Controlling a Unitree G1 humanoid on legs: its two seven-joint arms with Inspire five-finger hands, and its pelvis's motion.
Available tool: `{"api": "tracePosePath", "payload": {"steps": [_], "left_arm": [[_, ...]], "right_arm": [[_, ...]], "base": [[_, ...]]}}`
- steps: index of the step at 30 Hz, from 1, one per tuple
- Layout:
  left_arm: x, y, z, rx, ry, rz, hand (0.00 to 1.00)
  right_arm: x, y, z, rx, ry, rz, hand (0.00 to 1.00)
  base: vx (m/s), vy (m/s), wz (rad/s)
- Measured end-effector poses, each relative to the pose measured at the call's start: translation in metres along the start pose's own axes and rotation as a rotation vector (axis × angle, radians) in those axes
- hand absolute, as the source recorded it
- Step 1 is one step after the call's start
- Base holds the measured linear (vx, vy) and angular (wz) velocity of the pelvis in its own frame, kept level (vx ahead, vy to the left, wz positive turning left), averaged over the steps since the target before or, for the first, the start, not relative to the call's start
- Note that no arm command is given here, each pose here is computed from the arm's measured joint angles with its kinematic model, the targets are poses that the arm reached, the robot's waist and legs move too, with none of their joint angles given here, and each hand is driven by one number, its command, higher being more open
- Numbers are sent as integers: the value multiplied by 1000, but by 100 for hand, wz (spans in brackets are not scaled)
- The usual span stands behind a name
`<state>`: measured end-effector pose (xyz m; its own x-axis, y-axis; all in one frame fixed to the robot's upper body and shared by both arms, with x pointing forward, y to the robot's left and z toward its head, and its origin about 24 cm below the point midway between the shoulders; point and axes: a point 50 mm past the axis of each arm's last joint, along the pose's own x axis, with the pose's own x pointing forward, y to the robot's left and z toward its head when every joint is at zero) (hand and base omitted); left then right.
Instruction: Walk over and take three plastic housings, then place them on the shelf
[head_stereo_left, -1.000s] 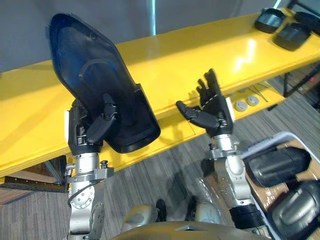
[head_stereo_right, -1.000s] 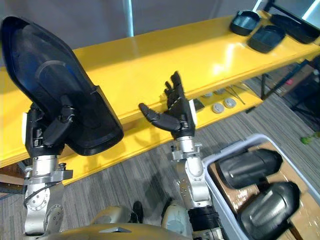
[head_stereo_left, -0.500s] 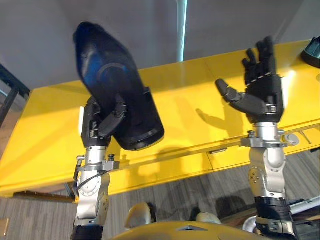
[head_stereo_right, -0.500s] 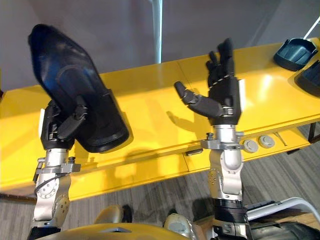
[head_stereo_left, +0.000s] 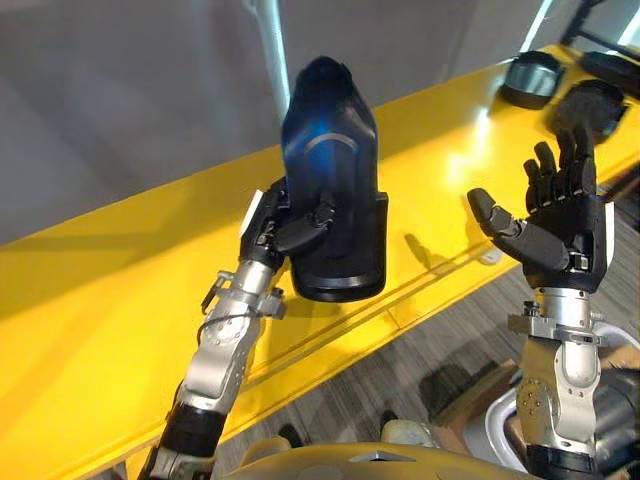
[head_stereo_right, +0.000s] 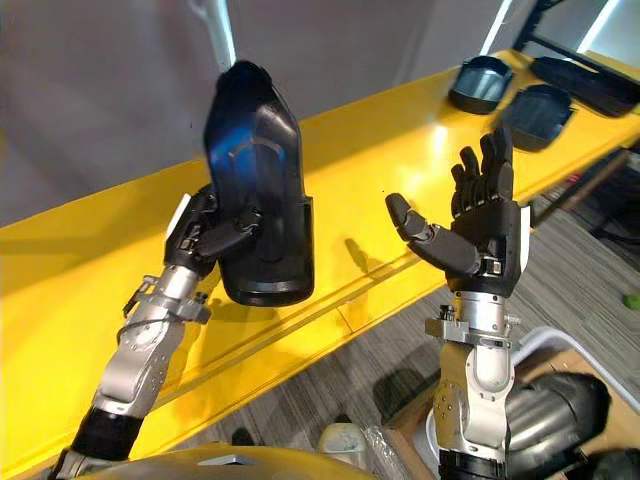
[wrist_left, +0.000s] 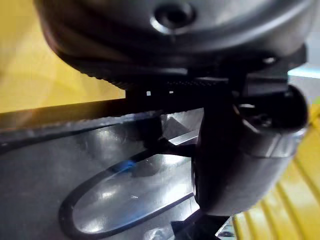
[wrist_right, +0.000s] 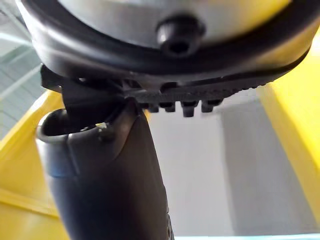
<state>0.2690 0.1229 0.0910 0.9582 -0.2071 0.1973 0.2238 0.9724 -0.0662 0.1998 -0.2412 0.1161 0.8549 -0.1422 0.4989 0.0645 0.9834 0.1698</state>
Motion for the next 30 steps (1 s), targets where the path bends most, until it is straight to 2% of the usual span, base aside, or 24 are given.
{"api": "tracePosePath", "payload": {"steps": [4, 8, 14, 21, 22, 26, 30], "left_arm": [[31, 12, -16, 43, 116, 156, 0], [51, 27, -17, 15, 156, 297, 0], [68, 53, -16, -18, 193, 511, 0], [84, 59, -4, -21, 179, 638, 0], [87, 60, 0, -26, 167, 648, 100], [90, 62, 5, -39, 156, 654, 100], [88, 58, -1, 35, 181, 601, 100]], "right_arm": [[-8, -3, -3, 19, 39, 8, 100], [-9, -1, -5, 23, 58, 50, 100], [-10, 12, -14, 89, 107, 124, 100], [-5, 22, -17, 132, 122, 167, 100], [-2, 24, -17, 136, 112, 175, 100], [0, 26, -16, 140, 103, 179, 100], [0, 29, -18, 150, 109, 189, 100]], "base": [[-104, -28, -29], [-53, -39, -18], [-14, -12, -5], [-7, 5, 2], [-45, 22, 3], [-41, 19, 5], [3, 0, 8]]}}
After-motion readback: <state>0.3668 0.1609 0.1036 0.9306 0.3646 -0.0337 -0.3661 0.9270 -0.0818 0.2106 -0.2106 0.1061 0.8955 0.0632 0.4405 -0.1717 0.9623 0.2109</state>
